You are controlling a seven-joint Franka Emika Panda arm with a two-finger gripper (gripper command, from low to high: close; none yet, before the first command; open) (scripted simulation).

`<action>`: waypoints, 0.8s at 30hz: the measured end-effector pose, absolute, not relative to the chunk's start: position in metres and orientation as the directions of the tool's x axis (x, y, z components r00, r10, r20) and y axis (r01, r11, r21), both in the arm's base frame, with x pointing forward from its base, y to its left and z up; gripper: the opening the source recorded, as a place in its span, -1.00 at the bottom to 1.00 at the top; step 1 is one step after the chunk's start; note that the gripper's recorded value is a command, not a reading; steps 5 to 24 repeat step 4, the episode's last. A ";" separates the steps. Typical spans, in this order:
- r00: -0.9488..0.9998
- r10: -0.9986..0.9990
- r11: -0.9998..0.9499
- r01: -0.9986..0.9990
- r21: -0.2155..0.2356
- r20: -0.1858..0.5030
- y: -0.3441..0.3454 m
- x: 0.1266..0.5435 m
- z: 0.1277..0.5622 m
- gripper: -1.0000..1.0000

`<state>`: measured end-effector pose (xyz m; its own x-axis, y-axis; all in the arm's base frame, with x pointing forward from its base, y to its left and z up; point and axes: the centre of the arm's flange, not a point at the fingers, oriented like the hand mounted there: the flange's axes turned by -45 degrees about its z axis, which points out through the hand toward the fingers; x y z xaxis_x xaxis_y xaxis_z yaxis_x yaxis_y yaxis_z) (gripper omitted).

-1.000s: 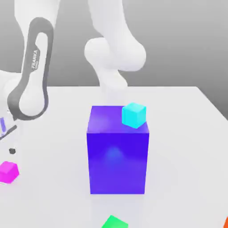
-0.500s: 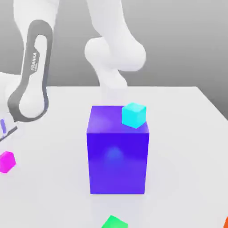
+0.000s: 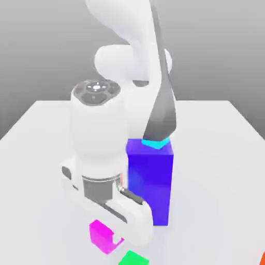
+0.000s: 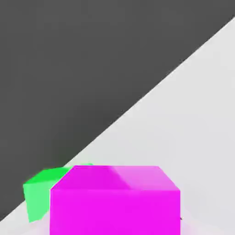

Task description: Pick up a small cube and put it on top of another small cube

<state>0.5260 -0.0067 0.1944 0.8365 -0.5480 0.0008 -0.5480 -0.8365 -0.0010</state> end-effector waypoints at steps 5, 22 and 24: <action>0.842 -0.539 -0.842 -0.539 -0.001 0.001 -0.003 0.526 0.184 1.00; 0.842 -0.539 -0.842 -0.539 -0.001 0.001 -0.003 0.526 0.184 1.00; 0.842 -0.539 -0.842 -0.539 -0.001 0.001 -0.003 0.526 0.184 1.00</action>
